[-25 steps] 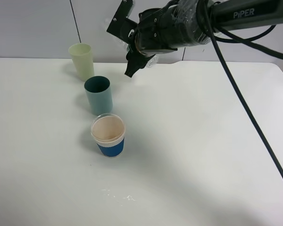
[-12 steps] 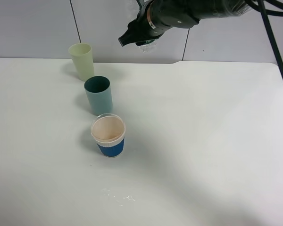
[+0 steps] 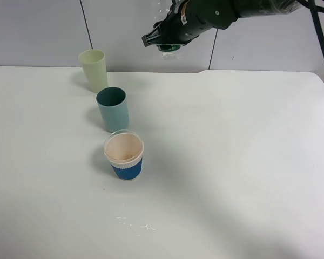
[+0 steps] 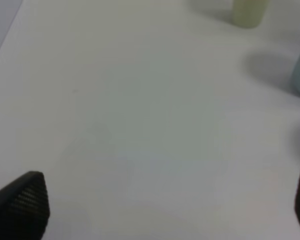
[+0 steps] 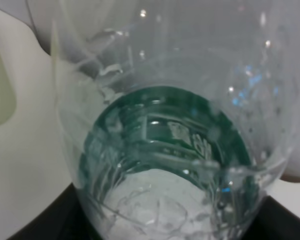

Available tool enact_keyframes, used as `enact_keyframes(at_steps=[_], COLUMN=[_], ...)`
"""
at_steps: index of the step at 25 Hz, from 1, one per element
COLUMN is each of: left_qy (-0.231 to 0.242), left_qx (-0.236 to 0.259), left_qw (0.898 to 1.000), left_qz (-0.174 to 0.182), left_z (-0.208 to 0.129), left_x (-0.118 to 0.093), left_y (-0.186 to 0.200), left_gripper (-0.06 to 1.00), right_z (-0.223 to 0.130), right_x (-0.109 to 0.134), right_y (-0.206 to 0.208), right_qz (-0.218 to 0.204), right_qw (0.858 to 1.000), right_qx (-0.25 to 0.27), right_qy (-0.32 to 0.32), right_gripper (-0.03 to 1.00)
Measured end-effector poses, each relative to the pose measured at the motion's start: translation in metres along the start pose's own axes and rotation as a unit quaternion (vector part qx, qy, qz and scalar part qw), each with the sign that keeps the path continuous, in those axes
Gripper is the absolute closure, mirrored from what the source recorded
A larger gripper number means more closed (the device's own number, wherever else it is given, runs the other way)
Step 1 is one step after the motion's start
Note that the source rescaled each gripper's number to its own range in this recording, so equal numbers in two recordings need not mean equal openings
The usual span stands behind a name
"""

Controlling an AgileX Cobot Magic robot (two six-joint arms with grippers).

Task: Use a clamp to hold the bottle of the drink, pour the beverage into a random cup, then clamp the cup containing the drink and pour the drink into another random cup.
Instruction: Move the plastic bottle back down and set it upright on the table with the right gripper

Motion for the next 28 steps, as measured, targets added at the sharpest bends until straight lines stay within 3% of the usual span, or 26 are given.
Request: enact_keyframes(at_steps=[4,17,24,28], left_qy=[0.000,0.000,0.000,0.000], left_qx=[0.000,0.000,0.000,0.000], left_qw=[1.000,1.000,1.000,1.000], left_qz=[0.000,0.000,0.000,0.000], left_z=[0.000,0.000,0.000,0.000], left_x=[0.000,0.000,0.000,0.000], left_y=[0.000,0.000,0.000,0.000], left_gripper=[-0.06,-0.06,-0.06,-0.06], right_z=[-0.004,-0.072,-0.111,-0.135], right_x=[-0.004,0.000,-0.011,-0.021], right_y=[-0.002,-0.006,0.003,0.009], right_qz=[0.021,0.039,0.031,0.005], right_qw=[0.999,0.994,0.992,0.994], right_qx=[-0.041,-0.095,-0.115,-0.108], right_qy=[-0.009,-0.022,-0.032,-0.025], right_gripper=[0.97,0.97,0.97,0.97])
Point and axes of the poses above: a point on each arm's last joint axis where the gripper is mounted, y pointing back along that axis away from the gripper, x along the wrist's bending axis when the last joint is at zero, z = x × y, the point moved 8 cm from there along -y, pointing out along that axis toward the gripper, and after that the axes turned 4 degrees about y, right-handed, at the moved point
